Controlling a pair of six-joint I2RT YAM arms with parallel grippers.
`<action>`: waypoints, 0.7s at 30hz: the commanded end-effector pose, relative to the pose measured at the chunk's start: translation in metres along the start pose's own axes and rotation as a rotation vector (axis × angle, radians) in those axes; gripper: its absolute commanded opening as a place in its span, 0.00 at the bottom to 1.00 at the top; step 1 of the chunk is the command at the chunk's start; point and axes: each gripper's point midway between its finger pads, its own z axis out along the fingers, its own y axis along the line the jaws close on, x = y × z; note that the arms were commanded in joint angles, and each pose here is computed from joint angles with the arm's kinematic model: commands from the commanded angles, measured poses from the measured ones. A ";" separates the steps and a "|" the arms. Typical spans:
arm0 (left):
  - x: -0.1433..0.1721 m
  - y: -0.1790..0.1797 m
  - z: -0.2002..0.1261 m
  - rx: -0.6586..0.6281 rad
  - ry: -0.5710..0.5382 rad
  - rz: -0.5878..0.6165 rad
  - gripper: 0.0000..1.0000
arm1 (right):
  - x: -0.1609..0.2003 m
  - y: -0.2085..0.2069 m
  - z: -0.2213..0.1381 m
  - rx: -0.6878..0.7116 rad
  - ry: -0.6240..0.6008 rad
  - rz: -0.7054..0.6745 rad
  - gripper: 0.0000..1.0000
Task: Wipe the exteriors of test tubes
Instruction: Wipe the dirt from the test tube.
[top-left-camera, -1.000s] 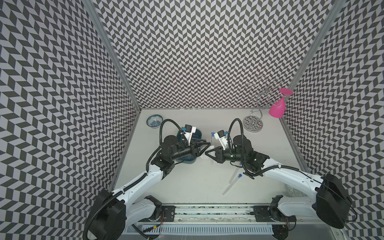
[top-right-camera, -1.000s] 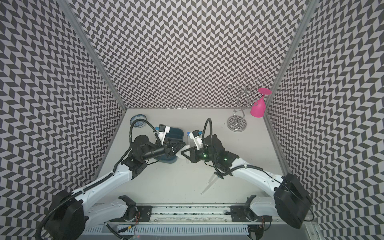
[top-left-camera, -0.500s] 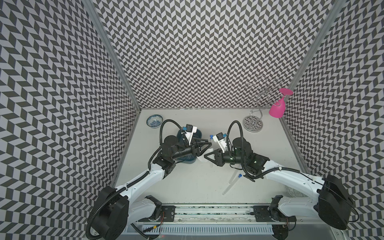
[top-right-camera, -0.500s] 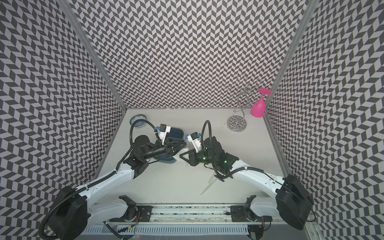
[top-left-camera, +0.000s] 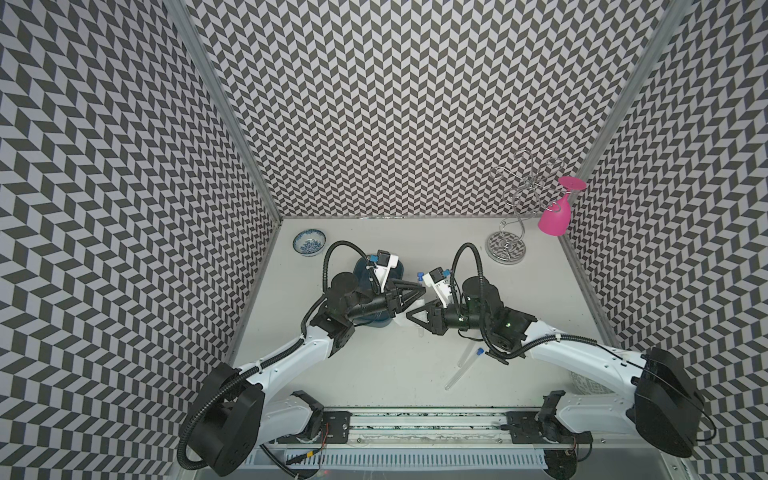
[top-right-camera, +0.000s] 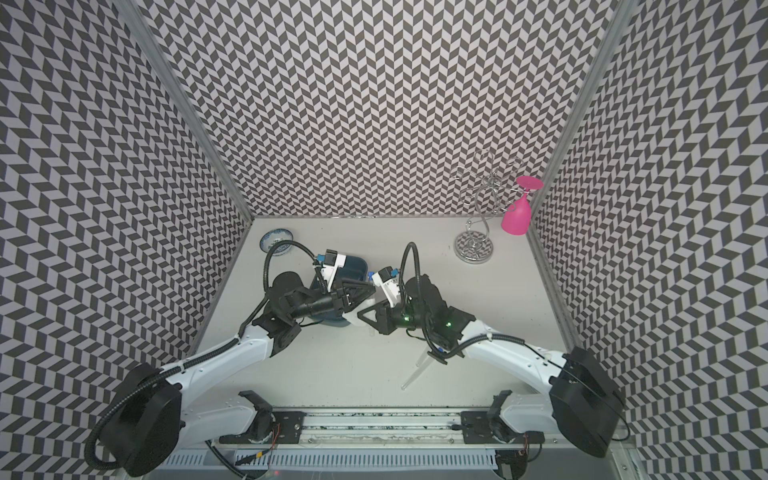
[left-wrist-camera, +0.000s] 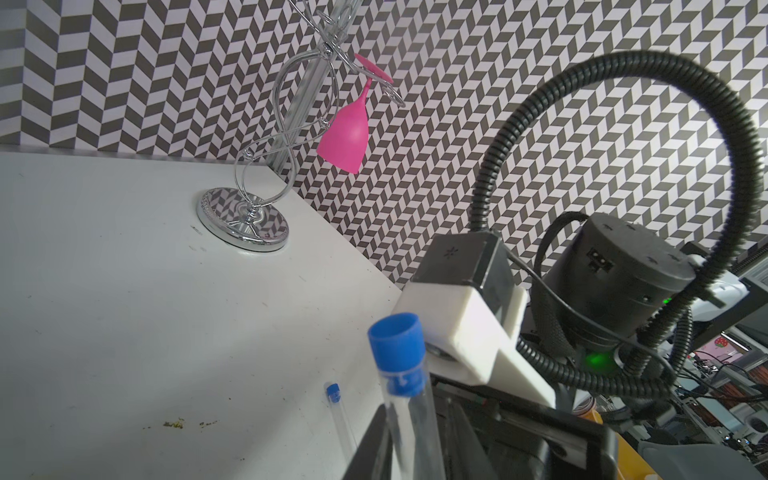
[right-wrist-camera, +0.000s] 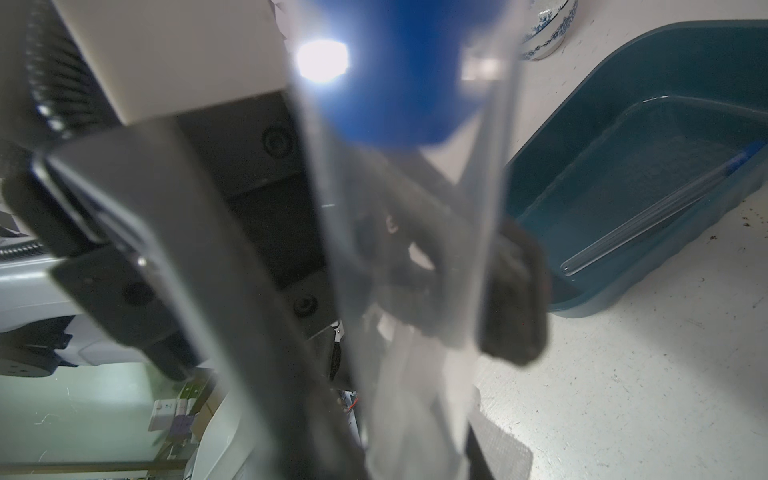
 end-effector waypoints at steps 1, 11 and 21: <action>-0.003 -0.004 0.001 0.014 -0.016 0.021 0.22 | -0.012 0.011 0.001 -0.027 -0.036 -0.046 0.17; 0.001 0.003 -0.004 -0.007 -0.048 -0.055 0.19 | -0.053 0.023 0.000 -0.042 -0.114 -0.131 0.19; -0.010 0.001 -0.011 -0.010 -0.099 -0.094 0.19 | -0.048 0.012 0.006 -0.067 -0.060 -0.113 0.19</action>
